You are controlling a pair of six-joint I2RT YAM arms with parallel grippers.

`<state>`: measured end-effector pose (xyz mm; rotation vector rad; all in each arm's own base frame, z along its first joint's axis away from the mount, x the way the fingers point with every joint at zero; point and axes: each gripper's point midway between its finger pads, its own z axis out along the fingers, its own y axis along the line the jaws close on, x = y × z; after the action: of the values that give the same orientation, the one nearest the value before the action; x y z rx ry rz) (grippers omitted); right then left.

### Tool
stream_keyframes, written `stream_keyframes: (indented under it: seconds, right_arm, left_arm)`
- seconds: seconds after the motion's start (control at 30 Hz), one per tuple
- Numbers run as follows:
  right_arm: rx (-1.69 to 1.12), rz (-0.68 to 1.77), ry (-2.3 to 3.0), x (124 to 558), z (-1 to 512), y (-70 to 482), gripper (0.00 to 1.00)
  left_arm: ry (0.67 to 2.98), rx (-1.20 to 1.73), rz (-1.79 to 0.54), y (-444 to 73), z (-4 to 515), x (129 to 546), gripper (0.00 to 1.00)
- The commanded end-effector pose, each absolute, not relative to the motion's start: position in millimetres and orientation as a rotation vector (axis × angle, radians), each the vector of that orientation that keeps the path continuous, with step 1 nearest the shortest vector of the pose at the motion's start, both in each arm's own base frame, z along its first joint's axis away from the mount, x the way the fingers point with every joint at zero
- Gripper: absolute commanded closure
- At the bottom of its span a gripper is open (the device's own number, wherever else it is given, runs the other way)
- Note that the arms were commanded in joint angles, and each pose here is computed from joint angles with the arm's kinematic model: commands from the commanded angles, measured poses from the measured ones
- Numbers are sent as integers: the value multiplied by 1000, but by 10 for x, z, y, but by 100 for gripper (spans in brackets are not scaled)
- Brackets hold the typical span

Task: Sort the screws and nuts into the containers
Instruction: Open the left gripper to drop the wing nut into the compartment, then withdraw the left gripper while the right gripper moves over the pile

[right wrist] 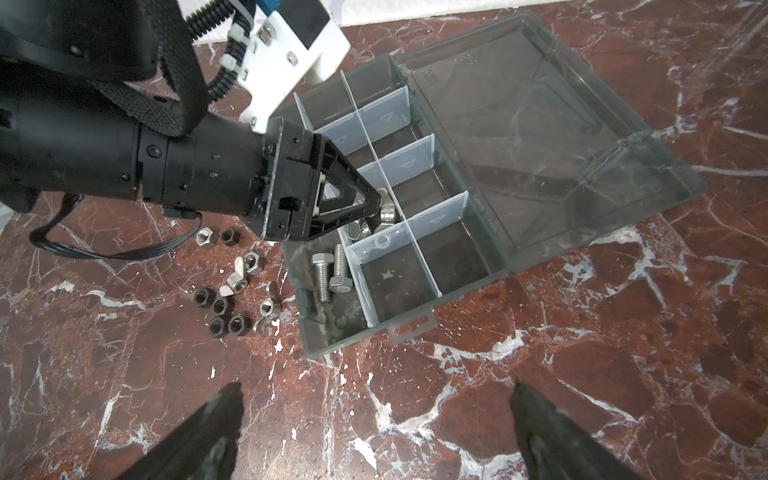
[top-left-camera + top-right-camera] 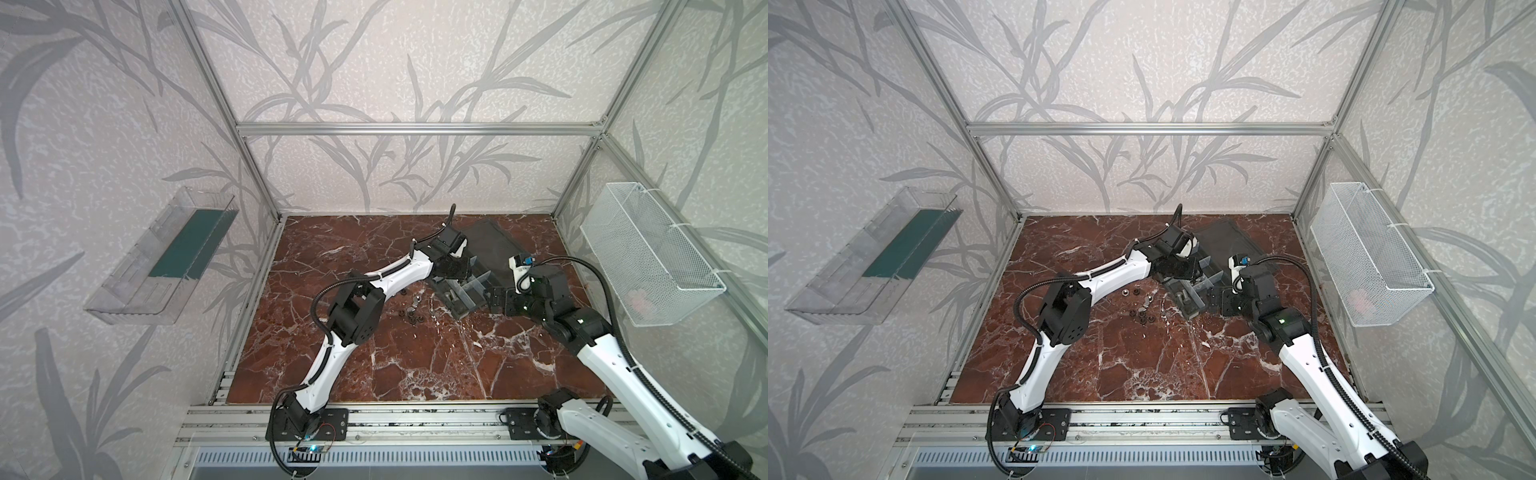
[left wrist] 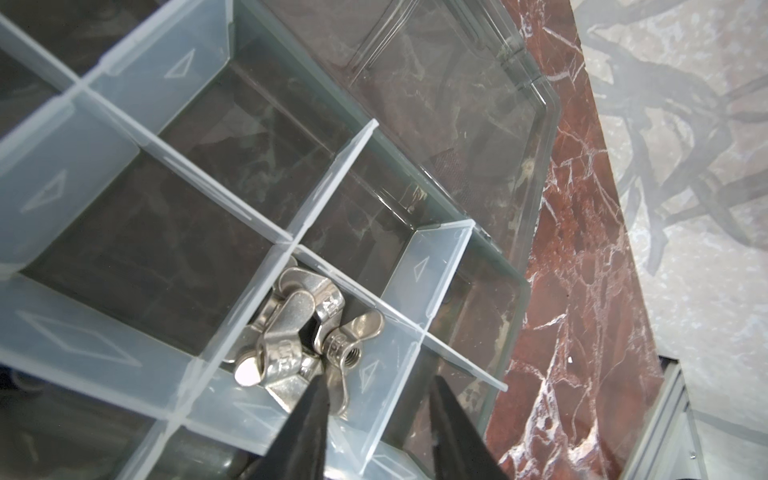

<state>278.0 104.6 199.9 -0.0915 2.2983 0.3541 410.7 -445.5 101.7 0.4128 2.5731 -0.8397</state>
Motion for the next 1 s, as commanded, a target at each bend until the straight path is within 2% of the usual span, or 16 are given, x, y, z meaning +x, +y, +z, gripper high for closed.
stream_keyframes:
  seconds: [0.0, 0.37, 0.7, 0.97]
  right_arm:
    - [-89, 356, 2290, 2785, 2062, 1035, 1]
    - [-111, 398, 2269, 2858, 2125, 1122, 1]
    - [-152, 498, 2258, 3080, 2147, 1420, 1]
    - [-305, 465, 2298, 3164, 2026, 1943, 1]
  left_arm:
    - [2500, 442, -853, -4469, 1395, 4112, 56]
    - [2344, 394, -784, -4049, 1988, 4125, 31]
    - [2306, 157, -753, -3008, 2243, 3969, 9]
    - [2289, -17, -666, -2130, 2130, 3714, 0]
